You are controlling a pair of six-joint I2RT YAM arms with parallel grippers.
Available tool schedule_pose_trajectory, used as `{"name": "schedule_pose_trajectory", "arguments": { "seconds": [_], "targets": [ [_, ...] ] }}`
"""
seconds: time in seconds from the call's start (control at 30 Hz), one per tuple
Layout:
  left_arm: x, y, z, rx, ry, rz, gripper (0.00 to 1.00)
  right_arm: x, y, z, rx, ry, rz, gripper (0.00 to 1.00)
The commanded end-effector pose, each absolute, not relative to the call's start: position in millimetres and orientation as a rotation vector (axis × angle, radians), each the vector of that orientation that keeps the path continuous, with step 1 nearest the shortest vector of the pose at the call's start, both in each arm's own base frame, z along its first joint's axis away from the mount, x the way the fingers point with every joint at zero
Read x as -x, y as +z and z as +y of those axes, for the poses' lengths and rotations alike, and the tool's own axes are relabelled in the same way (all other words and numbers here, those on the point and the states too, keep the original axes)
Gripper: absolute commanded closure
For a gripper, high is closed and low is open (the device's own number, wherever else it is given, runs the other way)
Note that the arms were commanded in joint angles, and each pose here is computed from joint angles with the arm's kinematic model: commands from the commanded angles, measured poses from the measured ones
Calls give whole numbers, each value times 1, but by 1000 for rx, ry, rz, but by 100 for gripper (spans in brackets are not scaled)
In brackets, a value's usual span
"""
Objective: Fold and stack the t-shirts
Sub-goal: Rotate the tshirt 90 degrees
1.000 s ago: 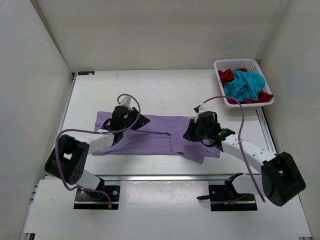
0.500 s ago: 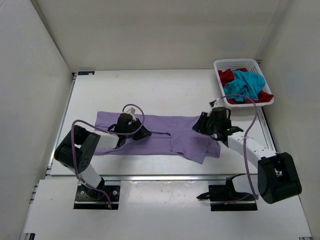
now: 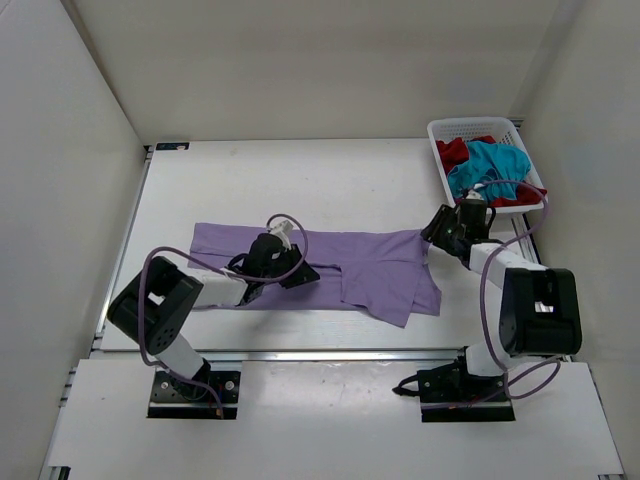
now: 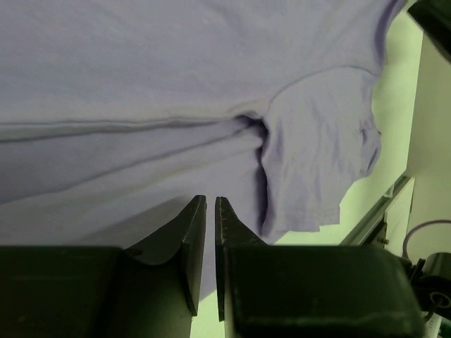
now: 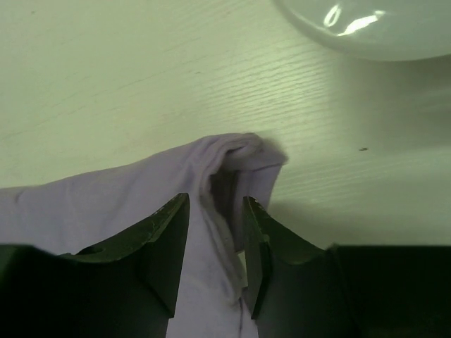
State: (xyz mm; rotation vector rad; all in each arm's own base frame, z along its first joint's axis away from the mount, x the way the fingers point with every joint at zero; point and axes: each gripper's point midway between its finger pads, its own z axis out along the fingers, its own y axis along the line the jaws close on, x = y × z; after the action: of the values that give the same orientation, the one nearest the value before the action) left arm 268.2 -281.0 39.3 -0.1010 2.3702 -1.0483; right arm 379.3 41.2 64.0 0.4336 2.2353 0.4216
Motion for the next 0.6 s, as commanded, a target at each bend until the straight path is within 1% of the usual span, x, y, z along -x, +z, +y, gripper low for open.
{"name": "schedule_pose_trajectory", "arguments": {
  "seconds": [0.0, 0.07, 0.2, 0.23, 0.3, 0.47, 0.57],
  "targets": [
    [-280, 49, -273, 104, -1048, 2315, 77, -405, 80, 38, -387, 421, 2173, 66],
    [-282, 45, -265, 142, -1061, 2319, 78, -407, 74, 44, -375, 424, 2201, 69],
    [-287, 36, -240, 257, -1060, 2317, 78, -411, 70, 41, -411, 404, 2199, 86],
    [-287, 31, -233, 286, -1051, 2317, 78, -411, 69, 38, -426, 406, 2188, 94],
    [-285, 26, -223, 344, -1065, 2322, 78, -410, 66, 33, -458, 395, 2189, 100],
    [-281, 15, -208, 418, -1065, 2336, 79, -422, 72, 24, -491, 416, 2149, 99],
    [-280, 13, -199, 433, -1043, 2331, 79, -437, 79, 26, -454, 422, 2119, 100]
  ]
}}
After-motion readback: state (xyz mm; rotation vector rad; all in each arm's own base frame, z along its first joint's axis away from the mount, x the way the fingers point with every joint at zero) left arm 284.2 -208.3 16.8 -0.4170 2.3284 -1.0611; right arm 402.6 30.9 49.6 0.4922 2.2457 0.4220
